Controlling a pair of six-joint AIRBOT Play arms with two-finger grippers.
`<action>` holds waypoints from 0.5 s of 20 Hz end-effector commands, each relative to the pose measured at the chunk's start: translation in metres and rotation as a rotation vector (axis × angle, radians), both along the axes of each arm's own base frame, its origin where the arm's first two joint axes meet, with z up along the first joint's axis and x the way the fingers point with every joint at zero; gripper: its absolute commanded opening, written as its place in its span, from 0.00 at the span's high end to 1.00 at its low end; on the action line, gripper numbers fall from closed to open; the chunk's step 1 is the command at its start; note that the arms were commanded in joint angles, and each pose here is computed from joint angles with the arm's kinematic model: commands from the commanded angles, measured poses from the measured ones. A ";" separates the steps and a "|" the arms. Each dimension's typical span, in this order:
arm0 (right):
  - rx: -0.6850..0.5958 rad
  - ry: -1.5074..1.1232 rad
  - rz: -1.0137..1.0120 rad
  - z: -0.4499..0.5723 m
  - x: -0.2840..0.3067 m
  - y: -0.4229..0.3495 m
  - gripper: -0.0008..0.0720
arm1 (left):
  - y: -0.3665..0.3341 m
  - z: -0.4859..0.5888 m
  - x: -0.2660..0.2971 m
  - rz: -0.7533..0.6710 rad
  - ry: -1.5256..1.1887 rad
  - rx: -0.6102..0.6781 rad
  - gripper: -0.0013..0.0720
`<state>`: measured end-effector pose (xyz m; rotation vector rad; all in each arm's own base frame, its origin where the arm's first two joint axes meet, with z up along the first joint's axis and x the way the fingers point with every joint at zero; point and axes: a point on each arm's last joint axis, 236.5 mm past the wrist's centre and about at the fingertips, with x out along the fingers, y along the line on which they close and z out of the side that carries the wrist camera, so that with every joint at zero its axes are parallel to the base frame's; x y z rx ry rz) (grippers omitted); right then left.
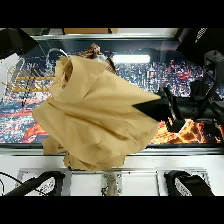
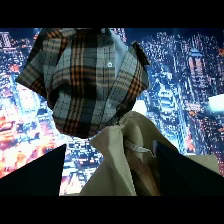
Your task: Fold the clothes and pants, and hang the long-sleeved shirts on hangers.
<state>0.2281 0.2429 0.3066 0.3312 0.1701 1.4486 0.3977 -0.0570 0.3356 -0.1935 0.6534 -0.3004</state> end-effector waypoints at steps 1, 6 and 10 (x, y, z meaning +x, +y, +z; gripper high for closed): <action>0.056 -0.033 -0.148 0.017 0.031 -0.012 0.98 | 0.003 0.017 -0.003 0.025 -0.059 -0.013 0.19; 0.063 -0.115 -0.581 0.042 0.086 -0.111 0.98 | -0.009 0.015 -0.007 -0.004 -0.045 -0.014 0.96; 0.008 -0.171 -1.014 0.058 0.093 -0.231 0.98 | -0.044 0.017 -0.012 -0.093 -0.056 -0.017 0.96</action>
